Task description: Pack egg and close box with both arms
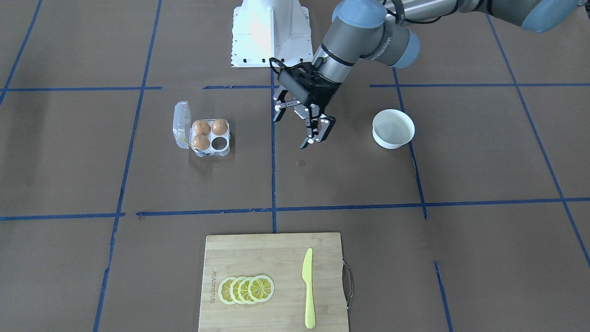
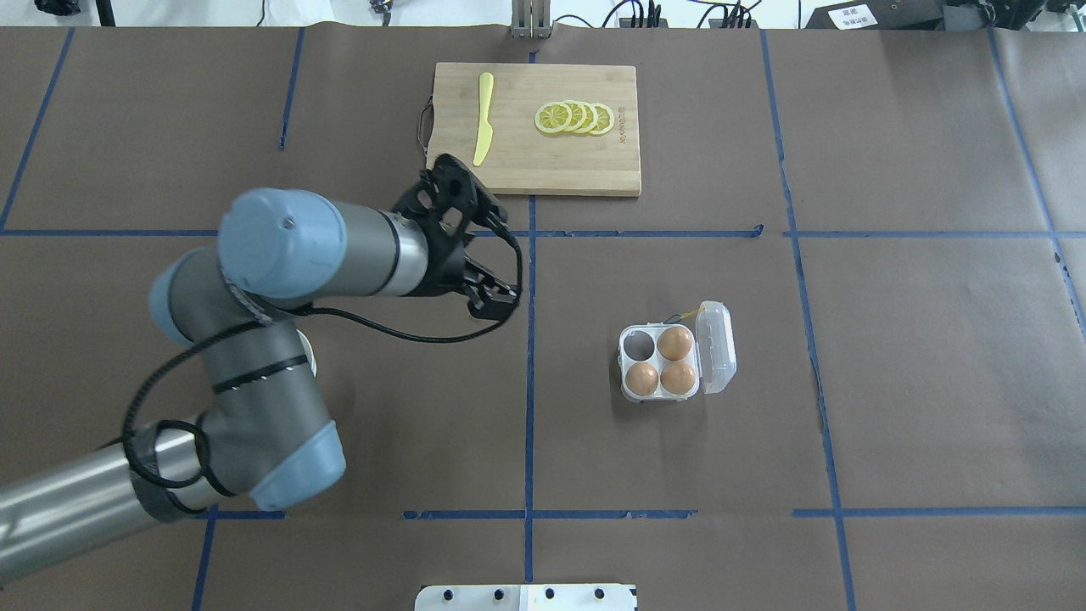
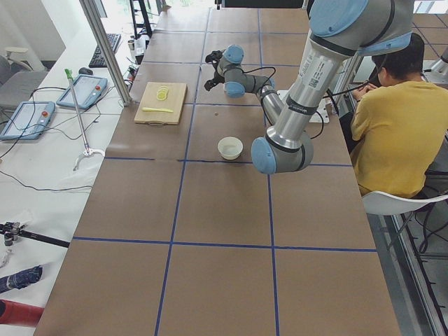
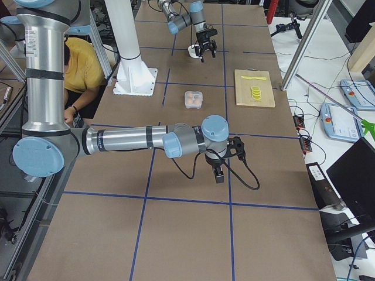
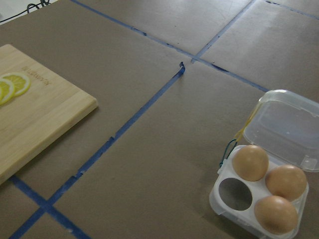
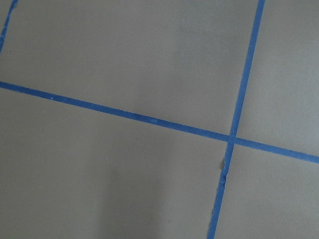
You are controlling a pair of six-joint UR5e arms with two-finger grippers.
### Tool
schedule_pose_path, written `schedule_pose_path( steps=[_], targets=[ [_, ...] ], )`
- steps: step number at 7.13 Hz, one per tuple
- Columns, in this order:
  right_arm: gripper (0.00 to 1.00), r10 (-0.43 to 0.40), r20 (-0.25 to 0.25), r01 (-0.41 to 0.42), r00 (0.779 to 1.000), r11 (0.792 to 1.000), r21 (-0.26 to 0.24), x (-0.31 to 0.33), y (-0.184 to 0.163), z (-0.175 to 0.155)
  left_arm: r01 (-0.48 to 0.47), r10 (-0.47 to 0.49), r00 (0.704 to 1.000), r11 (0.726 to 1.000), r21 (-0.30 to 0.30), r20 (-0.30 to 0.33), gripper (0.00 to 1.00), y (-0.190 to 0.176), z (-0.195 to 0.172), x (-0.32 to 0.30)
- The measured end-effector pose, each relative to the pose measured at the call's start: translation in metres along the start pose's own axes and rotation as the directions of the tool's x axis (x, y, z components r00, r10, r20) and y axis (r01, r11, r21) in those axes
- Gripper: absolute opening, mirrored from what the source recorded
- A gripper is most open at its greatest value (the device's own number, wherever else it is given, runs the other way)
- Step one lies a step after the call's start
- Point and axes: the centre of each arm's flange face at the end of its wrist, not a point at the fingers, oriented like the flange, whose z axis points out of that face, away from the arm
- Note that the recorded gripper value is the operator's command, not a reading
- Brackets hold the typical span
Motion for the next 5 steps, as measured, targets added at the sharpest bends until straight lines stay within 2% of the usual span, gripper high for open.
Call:
schedule_pose_path(
  steps=[2, 3, 4, 5],
  targets=[
    [1.0, 0.003, -0.001, -0.003, 1.0, 1.0, -0.003, 0.001, 0.002, 0.001, 0.117, -0.101, 0.985, 0.988, -0.104, 0.142, 1.0, 0.005, -0.069, -0.108],
    [1.0, 0.006, -0.003, -0.006, 1.0, 1.0, -0.005, 0.003, 0.003, 0.002, 0.146, -0.111, 0.969, 0.978, -0.15, 0.22, 1.0, 0.011, -0.102, -0.164],
    [1.0, 0.011, -0.005, -0.011, 1.0, 1.0, -0.007, 0.004, 0.003, 0.003, 0.125, -0.063, 0.958, 0.97, -0.21, 0.279, 1.0, 0.026, -0.133, -0.222],
    [1.0, 0.025, -0.006, -0.025, 1.0, 1.0, -0.007, 0.004, 0.003, 0.003, 0.111, -0.022, 0.952, 0.955, -0.276, 0.306, 1.0, 0.046, -0.166, -0.287]
  ],
)
